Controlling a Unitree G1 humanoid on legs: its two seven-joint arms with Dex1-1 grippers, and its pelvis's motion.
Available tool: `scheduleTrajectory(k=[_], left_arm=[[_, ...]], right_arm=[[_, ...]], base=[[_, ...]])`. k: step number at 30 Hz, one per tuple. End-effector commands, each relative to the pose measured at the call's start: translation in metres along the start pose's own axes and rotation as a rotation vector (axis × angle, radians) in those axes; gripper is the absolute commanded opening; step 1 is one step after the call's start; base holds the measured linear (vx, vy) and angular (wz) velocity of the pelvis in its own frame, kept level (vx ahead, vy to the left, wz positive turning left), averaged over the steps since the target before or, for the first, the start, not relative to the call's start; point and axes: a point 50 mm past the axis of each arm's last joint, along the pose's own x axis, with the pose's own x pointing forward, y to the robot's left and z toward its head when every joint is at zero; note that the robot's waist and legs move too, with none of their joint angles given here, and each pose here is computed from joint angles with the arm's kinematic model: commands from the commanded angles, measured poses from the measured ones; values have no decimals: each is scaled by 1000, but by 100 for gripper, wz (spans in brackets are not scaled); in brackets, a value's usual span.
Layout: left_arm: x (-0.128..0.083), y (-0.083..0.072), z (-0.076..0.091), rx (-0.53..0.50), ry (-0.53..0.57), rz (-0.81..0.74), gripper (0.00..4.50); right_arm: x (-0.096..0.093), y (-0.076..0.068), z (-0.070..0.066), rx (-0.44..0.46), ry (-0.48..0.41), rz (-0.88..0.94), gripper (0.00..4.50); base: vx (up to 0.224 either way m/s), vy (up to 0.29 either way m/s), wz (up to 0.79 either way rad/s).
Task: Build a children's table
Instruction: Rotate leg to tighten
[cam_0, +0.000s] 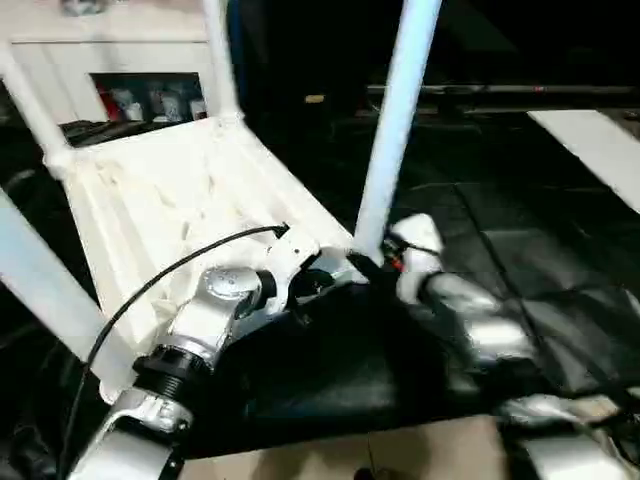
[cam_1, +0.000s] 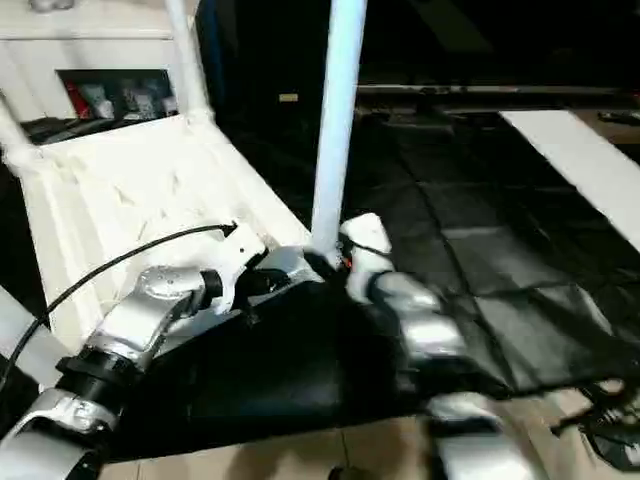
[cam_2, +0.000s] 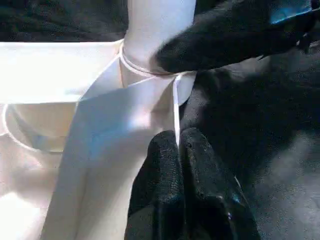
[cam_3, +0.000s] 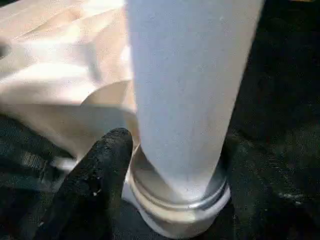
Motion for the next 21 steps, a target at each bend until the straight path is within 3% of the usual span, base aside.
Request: scheduleTrajectory(k=[1,4,8,12,17,21], left_arm=[[3,-9,-3,17,17,-95,0],[-2,-8,-5,26,29,-115,0],[-10,-7,-8,28,45,-171,0],[-17,-10,-11,31,55,-252,0],[-21,-13,-10,38,57,-321,0],[-26,-16,-12,40,72,-385,0]], right_arm=[[-9,11,-4,-80,49,213,300],[-30,0,-6,-138,107,269,300],[-58,-18,-5,-133,170,322,300],[-76,-31,8,-129,145,324,300],[-75,-24,14,-143,107,384,300],[-63,-20,17,-153,82,366,300]], base=[[63,-19,7],[70,-23,10],[33,-12,5],[0,0,0],[0,0,0],[0,0,0]])
